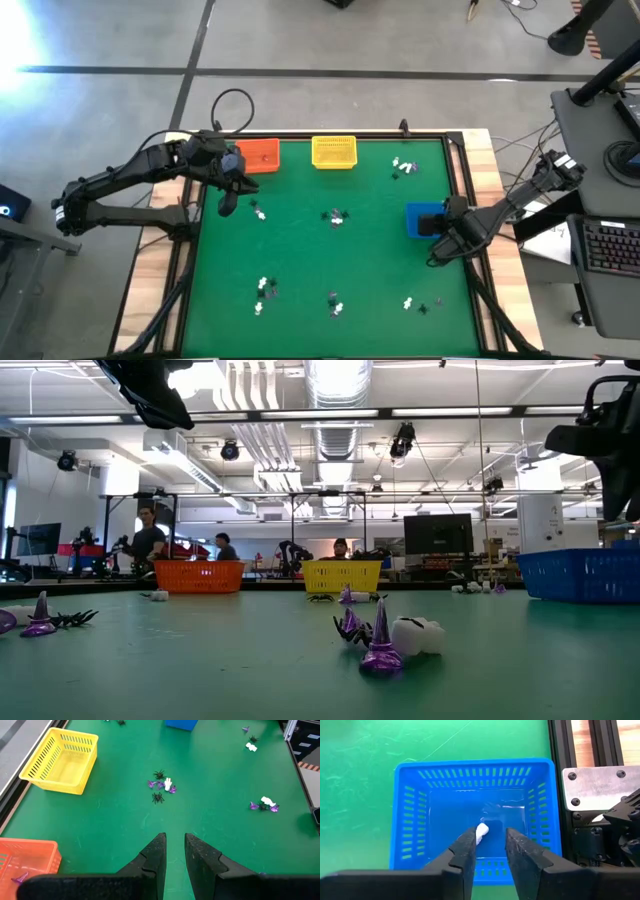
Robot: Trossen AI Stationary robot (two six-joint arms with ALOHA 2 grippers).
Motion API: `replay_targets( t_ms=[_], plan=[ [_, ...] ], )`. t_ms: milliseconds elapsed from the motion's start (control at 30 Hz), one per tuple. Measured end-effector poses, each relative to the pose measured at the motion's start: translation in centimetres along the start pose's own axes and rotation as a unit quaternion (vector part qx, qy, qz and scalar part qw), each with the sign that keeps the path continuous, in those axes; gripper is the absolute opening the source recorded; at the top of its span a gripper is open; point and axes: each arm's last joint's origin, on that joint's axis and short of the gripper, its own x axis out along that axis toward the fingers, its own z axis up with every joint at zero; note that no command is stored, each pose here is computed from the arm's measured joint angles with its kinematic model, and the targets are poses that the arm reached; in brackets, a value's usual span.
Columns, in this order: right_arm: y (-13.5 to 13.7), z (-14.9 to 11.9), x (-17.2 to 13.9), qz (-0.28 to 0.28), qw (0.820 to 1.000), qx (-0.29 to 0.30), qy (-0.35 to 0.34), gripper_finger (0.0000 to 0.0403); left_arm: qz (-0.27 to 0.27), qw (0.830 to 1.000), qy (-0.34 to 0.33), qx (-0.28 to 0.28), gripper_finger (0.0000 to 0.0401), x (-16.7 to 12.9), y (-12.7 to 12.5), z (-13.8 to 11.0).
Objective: Sort Halloween decoration
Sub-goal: Put the black spider toy into the yellow basket
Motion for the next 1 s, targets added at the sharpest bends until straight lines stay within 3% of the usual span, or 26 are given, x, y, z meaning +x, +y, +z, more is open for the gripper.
replay_targets(
  t_ms=[200,533,800,1000],
  plan=[
    [0.1,0.2,-0.1,0.004,1.0,0.008,-0.003,0.0106,0.0,1.0,0.001,0.002,0.0052,0.0,0.0,0.0],
    [0.8,0.4,-0.9,0.056,0.998,0.015,-0.029,0.0107,0.0,1.0,0.006,-0.008,0.0052,0.2,0.1,-0.1],
    [1.7,0.8,-2.6,0.1,0.994,-0.033,-0.036,0.0107,0.002,0.998,0.014,-0.055,0.0052,0.3,0.1,-0.3],
    [2.5,1.5,-4.2,0.151,0.983,-0.068,-0.082,0.0107,0.002,0.996,0.04,-0.077,0.0052,0.2,0.0,-0.8]
  ],
)
